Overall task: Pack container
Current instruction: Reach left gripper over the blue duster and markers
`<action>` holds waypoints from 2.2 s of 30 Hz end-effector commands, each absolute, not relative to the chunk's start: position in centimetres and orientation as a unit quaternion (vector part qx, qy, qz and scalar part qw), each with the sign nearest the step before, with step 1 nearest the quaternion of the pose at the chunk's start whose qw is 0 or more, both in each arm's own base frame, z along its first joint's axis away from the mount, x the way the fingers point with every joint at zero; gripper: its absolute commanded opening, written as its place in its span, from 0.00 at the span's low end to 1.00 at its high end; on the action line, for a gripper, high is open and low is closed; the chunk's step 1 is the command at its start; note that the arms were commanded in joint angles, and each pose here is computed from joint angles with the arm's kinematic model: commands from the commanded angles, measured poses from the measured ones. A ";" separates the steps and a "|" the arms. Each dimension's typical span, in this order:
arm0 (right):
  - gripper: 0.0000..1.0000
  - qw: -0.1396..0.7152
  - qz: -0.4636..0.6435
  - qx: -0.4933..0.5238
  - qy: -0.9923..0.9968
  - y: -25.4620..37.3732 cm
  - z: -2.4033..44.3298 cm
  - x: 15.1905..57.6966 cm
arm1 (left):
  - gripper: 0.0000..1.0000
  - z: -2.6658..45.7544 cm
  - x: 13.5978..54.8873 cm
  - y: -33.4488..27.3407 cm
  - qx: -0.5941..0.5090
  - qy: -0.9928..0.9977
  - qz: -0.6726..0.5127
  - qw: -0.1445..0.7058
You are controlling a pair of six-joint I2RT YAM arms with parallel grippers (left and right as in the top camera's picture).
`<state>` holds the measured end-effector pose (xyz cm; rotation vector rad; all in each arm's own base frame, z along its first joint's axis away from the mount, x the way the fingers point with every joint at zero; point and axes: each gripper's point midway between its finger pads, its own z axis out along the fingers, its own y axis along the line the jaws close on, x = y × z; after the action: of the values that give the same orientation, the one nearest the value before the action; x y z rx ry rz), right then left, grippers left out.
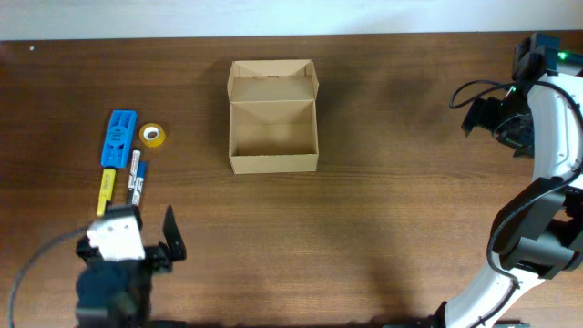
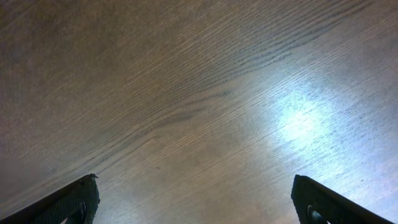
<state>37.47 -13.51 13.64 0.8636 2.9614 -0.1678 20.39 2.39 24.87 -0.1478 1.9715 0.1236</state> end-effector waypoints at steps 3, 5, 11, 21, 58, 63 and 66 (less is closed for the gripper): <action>0.99 0.031 -0.062 0.279 0.958 -13.6 14.0 37.4 | 1.00 27.3 23.4 3.4 -0.066 0.865 0.094 0.488; 0.99 0.031 -0.062 0.279 0.958 -13.6 14.0 37.4 | 1.00 27.8 24.9 3.4 -0.043 0.881 0.109 0.459; 0.99 0.031 -0.062 0.279 0.958 -13.6 14.0 37.4 | 1.00 29.5 29.5 4.3 0.025 0.912 0.154 0.379; 0.99 0.031 -0.062 0.279 0.958 -13.6 14.0 37.4 | 1.00 26.7 32.0 6.5 -0.012 0.944 0.153 0.290; 0.99 0.031 -0.062 0.279 0.958 -13.6 14.0 37.4 | 0.93 8.1 43.1 19.3 0.002 0.993 0.061 0.098; 0.99 0.031 -0.062 0.279 0.958 -13.6 14.0 37.4 | 0.93 6.3 44.4 19.4 0.004 0.993 0.055 0.108; 0.99 0.031 -0.062 0.279 0.958 -13.6 14.0 37.4 | 0.93 5.8 45.1 19.3 0.005 0.992 0.047 0.118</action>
<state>37.54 -13.53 13.66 0.8624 2.9582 -0.1677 44.35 19.38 5.88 -0.0050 2.9289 0.1794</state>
